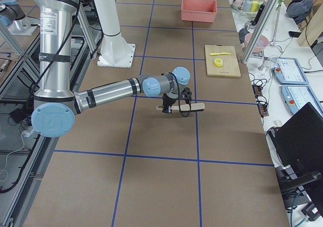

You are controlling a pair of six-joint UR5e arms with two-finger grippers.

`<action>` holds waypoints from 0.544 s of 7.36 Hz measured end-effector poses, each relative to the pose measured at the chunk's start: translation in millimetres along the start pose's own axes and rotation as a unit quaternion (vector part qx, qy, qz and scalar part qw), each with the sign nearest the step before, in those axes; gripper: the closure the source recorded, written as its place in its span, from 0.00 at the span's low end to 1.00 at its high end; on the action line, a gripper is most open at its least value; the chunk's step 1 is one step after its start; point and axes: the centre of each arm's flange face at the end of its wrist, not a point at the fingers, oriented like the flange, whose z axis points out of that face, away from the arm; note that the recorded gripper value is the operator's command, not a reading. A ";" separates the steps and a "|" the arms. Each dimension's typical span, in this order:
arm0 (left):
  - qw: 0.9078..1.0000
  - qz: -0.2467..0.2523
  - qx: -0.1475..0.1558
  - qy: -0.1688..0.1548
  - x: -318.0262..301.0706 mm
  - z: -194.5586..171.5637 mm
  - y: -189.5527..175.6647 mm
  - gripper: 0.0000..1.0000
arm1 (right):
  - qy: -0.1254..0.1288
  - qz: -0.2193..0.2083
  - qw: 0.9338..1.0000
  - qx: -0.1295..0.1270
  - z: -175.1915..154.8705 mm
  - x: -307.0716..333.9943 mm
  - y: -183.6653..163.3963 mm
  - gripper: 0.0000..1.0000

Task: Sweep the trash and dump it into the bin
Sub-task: 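Tilt the dustpan over the pink bin with the left gripper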

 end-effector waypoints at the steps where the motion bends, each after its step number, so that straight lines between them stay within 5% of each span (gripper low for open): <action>1: 1.000 0.007 -0.007 0.004 -17.5 4.0 18.3 1.00 | 0.036 -0.007 0.999 -0.019 -3.3 9.4 -2.5 1.00; 2: 1.000 0.013 -0.014 0.007 -31.7 9.3 32.6 1.00 | 0.067 -0.008 0.997 -0.036 -5.1 19.4 -5.3 1.00; 4: 0.999 0.030 -0.026 0.016 -56.0 21.8 53.7 1.00 | 0.089 0.023 0.994 -0.059 3.7 47.8 -3.0 1.00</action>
